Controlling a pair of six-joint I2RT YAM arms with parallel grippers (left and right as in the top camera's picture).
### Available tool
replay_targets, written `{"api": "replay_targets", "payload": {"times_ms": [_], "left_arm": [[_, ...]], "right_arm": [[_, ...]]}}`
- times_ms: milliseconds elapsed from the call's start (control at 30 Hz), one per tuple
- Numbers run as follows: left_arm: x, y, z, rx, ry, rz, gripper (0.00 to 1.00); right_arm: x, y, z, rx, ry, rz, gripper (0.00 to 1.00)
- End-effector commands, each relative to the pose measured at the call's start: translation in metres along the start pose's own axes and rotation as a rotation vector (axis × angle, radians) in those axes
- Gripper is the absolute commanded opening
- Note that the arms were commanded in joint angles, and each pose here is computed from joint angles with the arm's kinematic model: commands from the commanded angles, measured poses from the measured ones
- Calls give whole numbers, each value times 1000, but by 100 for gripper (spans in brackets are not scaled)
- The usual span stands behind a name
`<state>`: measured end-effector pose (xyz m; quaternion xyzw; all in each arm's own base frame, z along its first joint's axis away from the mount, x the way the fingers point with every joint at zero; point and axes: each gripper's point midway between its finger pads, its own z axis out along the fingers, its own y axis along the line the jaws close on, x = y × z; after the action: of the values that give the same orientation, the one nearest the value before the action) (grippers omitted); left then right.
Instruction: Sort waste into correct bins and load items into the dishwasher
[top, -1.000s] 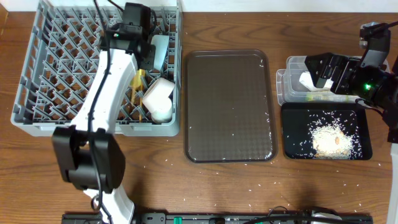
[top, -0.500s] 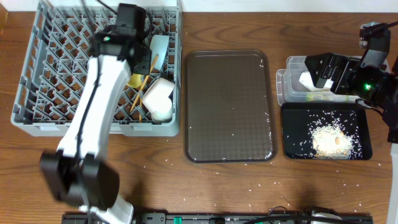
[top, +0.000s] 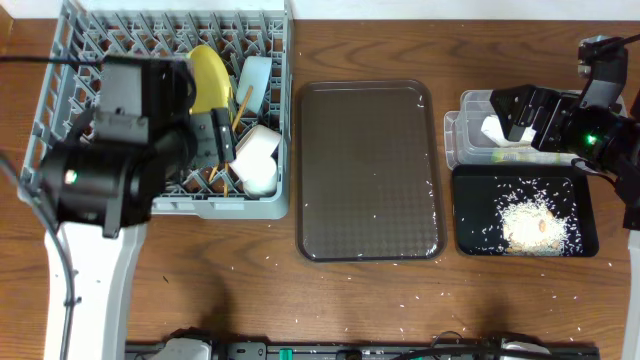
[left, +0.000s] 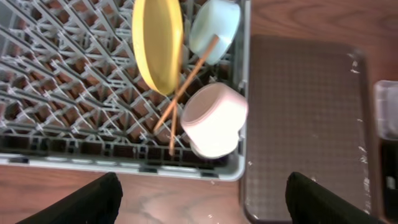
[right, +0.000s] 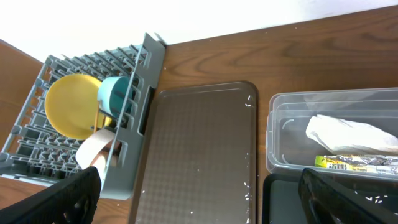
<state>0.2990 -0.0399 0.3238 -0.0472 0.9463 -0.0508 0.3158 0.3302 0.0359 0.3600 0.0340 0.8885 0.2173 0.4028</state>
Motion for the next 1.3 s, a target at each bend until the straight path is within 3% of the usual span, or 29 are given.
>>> {"api": "replay_targets", "payload": {"times_ms": [0, 400, 567, 700, 833, 1100, 1267], "left_arm": [[4, -5, -10, 43, -10, -37, 85], [13, 16, -22, -63, -17, -38, 86], [-10, 26, -40, -79, -184, -60, 86], [-7, 44, -55, -97, -307, -114, 86], [10, 65, -63, -127, -422, -158, 86], [46, 70, -49, -100, -637, 8, 86], [68, 75, -20, -94, -781, 22, 87]], "right_arm": [[-4, 0, -4, -1, -14, 5, 99], [-4, 0, -4, -1, -14, 5, 99], [-4, 0, -4, -1, -14, 5, 99], [-4, 0, -4, -1, -14, 5, 99], [-4, 0, -4, -1, -14, 5, 99], [-4, 0, -4, -1, -14, 5, 99], [-4, 0, -4, -1, -13, 5, 99]]}}
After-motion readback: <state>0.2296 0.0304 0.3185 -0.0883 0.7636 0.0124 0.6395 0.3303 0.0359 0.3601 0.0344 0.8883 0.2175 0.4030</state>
